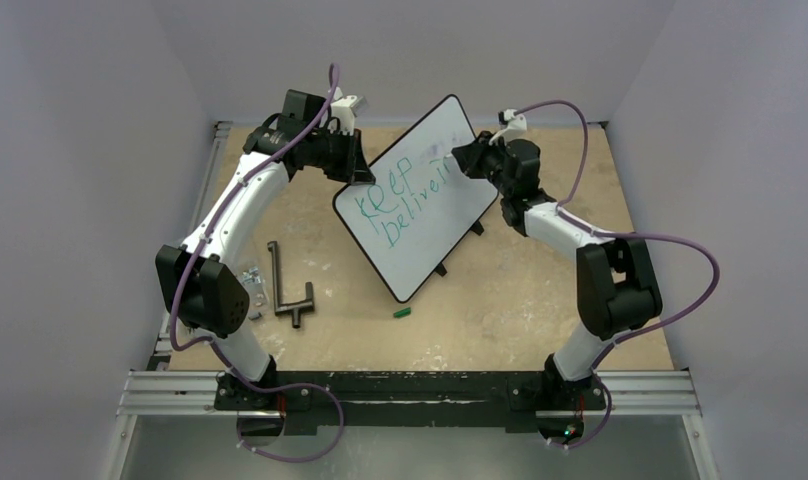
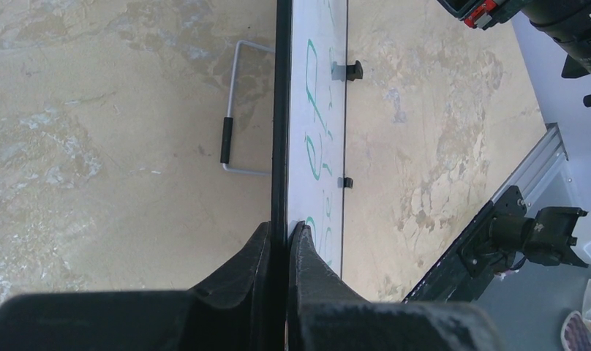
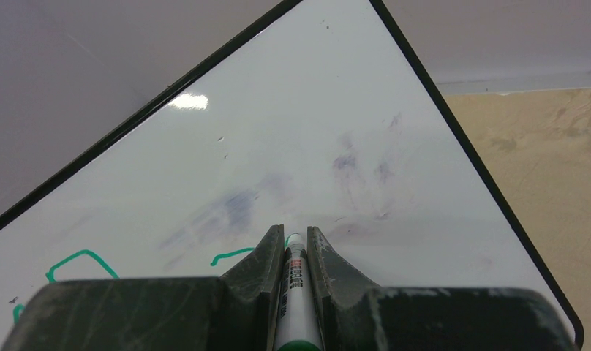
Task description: Write a sentence on the whiteboard
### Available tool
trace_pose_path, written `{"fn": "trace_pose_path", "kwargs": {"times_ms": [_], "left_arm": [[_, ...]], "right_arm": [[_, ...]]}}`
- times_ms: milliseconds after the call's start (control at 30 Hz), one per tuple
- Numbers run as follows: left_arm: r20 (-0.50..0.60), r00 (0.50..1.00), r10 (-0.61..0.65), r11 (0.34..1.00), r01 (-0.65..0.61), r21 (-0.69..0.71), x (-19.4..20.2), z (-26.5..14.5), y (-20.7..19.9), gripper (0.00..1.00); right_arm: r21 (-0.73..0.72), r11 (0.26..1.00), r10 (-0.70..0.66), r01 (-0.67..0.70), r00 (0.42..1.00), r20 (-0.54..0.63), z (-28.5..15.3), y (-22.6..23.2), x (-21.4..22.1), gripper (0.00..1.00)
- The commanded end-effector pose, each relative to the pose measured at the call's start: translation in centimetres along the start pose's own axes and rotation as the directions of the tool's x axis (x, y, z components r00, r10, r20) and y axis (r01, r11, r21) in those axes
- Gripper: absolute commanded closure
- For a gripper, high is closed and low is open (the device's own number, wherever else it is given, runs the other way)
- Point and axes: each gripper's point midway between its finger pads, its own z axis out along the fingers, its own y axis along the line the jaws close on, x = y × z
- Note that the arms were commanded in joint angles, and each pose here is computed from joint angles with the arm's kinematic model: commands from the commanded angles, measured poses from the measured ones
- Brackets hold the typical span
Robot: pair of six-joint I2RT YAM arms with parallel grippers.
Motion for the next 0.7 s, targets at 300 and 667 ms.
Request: {"fn": "trace_pose_path", "kwargs": {"times_ms": [300,667], "left_arm": [[-0.014,0.996,0.093,0.966,-0.094,-0.243,0.2,-1.5,4.7,1.00],[-0.008,0.996,0.094,0.965,-0.093,-0.244,0.1,-1.7,4.6,1.00]], "right_arm": [[0.039,0.999,0.011,-0.011,1.000,-0.017,-0.1,-1.6,0.3,1.00],[0.046,0.999,0.009,-0.008,0.999,-0.039,-1.4,-1.7,1.2,1.00]]}}
